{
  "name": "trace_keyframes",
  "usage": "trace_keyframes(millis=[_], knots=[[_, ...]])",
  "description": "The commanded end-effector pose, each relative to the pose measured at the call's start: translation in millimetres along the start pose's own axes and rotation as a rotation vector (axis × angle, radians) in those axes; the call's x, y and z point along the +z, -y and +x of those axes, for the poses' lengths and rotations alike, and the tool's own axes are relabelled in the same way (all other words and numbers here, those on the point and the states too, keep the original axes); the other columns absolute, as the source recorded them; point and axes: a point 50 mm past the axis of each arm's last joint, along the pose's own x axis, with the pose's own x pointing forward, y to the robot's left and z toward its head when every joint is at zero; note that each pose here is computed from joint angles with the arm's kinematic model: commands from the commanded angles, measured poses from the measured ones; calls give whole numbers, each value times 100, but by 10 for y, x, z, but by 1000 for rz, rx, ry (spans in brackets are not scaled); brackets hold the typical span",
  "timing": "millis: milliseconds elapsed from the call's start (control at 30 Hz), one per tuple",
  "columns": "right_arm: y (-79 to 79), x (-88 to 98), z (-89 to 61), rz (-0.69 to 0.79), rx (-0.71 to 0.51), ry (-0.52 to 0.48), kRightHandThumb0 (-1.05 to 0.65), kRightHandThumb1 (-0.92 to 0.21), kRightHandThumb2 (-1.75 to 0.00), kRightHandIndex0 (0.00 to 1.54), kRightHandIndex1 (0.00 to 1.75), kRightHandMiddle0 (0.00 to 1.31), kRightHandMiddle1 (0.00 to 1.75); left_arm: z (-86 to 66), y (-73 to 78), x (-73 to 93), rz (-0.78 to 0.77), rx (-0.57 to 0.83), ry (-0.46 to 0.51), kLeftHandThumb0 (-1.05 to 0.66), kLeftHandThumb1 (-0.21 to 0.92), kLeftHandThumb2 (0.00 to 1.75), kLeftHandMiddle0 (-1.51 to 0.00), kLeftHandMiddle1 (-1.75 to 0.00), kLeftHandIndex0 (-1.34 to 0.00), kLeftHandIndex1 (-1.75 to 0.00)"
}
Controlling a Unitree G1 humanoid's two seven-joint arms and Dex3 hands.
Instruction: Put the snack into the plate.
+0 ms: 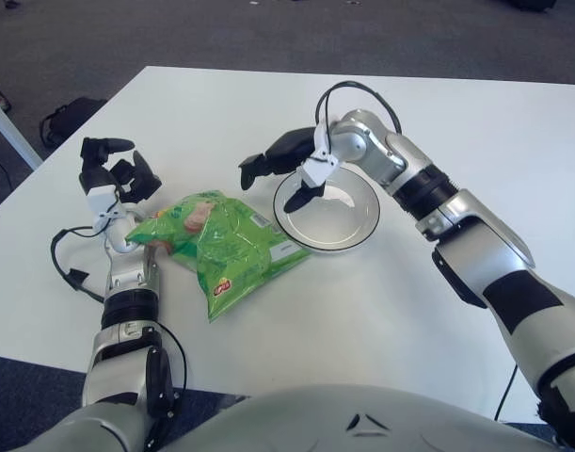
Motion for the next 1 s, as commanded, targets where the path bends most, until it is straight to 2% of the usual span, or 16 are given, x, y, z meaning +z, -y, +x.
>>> trace_keyframes(millis=[0, 200, 367, 600, 800, 967], knots=[[71, -11, 3, -36, -16, -16, -24, -64, -102, 30, 42, 0, 75, -192, -13, -144, 69, -58, -20, -40, 62, 94, -91, -175, -39, -175], [72, -122, 7, -36, -36, -59, -25, -63, -102, 25, 44, 0, 69, -220, 5, -139, 100, -119, 21, -39, 65, 89, -85, -174, -36, -175], [93, -126, 6, -52, -55, -48, -26, -63, -101, 25, 45, 0, 65, -224, -1, -149, 100, -126, 26, -39, 66, 87, -83, -172, -35, -175], [135, -75, -133, -125, -193, 62, -25, -66, -102, 18, 40, 0, 52, -217, -16, -200, 49, -88, -30, -39, 66, 88, -87, -174, -35, -175], [155, -62, -200, -140, -290, 108, -25, -69, -104, 15, 36, 0, 49, -218, -8, -250, 32, -80, -83, -39, 65, 89, -90, -175, -36, -175], [109, -48, -233, -116, -355, 145, -29, -76, -101, 14, 29, 0, 43, -223, 6, -287, 24, -77, -128, -39, 65, 89, -91, -175, -36, -175]])
